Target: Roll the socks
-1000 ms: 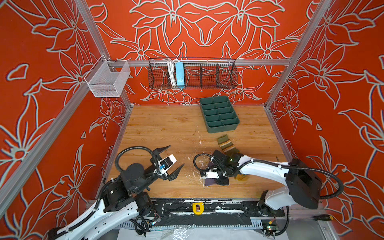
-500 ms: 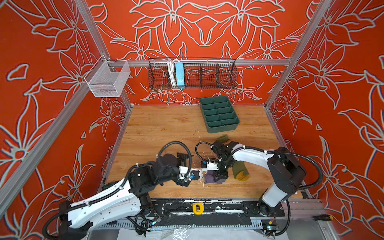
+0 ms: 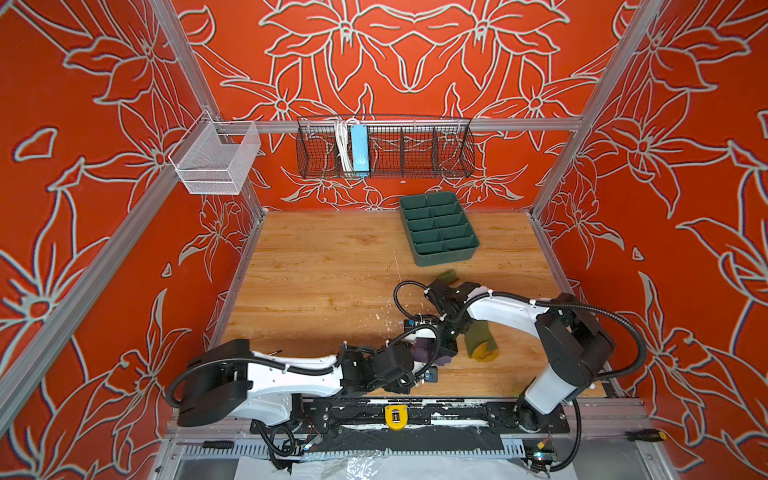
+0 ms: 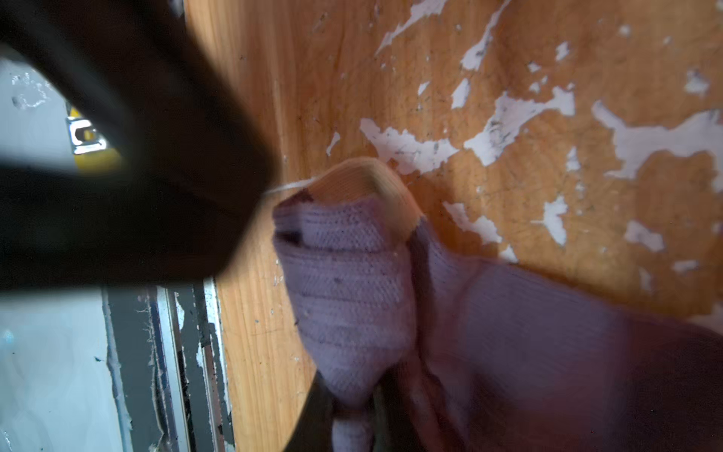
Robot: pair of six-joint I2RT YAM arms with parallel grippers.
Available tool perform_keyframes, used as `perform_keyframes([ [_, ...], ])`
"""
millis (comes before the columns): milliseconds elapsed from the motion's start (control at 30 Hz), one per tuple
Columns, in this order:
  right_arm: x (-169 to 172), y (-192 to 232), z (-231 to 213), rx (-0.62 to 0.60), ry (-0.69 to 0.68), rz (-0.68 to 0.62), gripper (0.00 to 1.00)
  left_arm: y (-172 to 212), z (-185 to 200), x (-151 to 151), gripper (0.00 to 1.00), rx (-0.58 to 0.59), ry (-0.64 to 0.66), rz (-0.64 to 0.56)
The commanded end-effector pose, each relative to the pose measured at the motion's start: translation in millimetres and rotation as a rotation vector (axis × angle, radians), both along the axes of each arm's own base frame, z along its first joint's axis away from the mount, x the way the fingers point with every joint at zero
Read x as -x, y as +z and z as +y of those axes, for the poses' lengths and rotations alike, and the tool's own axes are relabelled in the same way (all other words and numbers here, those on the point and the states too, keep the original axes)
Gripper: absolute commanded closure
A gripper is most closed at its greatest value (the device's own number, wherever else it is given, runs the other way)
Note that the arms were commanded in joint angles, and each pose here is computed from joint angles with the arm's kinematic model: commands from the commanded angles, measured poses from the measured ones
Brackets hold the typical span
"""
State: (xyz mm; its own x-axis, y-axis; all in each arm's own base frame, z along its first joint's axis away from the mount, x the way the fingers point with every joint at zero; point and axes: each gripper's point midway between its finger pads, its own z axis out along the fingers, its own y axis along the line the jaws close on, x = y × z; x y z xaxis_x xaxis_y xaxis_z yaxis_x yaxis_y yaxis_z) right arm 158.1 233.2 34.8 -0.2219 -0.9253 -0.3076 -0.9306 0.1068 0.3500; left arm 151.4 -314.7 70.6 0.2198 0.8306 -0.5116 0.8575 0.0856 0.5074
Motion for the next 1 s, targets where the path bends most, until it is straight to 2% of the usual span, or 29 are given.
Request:
perform_keyframes([
  [0,-9,-20,-17,0.076,0.016,-0.068,1.0,5,-23,-13,0.18,0.111,0.055,-0.027],
  [100,-9,-19,-17,0.073,0.014,-0.069,1.0,-9,-31,-18,0.23,0.086,0.052,-0.024],
  [300,-10,-14,-15,0.057,0.013,-0.077,1.0,-29,-36,-24,0.43,0.053,0.061,0.003],
  [500,-12,-8,-12,0.04,0.0,-0.094,1.0,-46,-39,-22,0.75,0.009,0.036,0.033],
  [600,-18,-7,-17,0.059,-0.008,-0.144,1.0,-47,-36,-20,0.97,-0.017,0.044,0.053],
  [633,-24,-9,-21,0.076,-0.014,-0.185,1.0,-48,-32,-18,1.0,-0.027,0.048,0.065],
  [733,-39,-7,-33,0.122,-0.036,-0.309,1.0,-45,-21,-8,1.0,-0.062,0.039,0.111],
  [800,-47,0,-38,0.131,-0.062,-0.373,0.8,-40,-11,-3,1.0,-0.08,0.045,0.134],
  [900,-52,15,-42,0.115,-0.074,-0.452,0.45,-37,3,3,1.0,-0.106,0.061,0.169],
  [933,-52,21,-44,0.107,-0.075,-0.481,0.36,-37,7,6,1.0,-0.115,0.064,0.188],
  [967,-55,27,-47,0.1,-0.084,-0.52,0.35,-39,10,9,1.0,-0.127,0.068,0.213],
])
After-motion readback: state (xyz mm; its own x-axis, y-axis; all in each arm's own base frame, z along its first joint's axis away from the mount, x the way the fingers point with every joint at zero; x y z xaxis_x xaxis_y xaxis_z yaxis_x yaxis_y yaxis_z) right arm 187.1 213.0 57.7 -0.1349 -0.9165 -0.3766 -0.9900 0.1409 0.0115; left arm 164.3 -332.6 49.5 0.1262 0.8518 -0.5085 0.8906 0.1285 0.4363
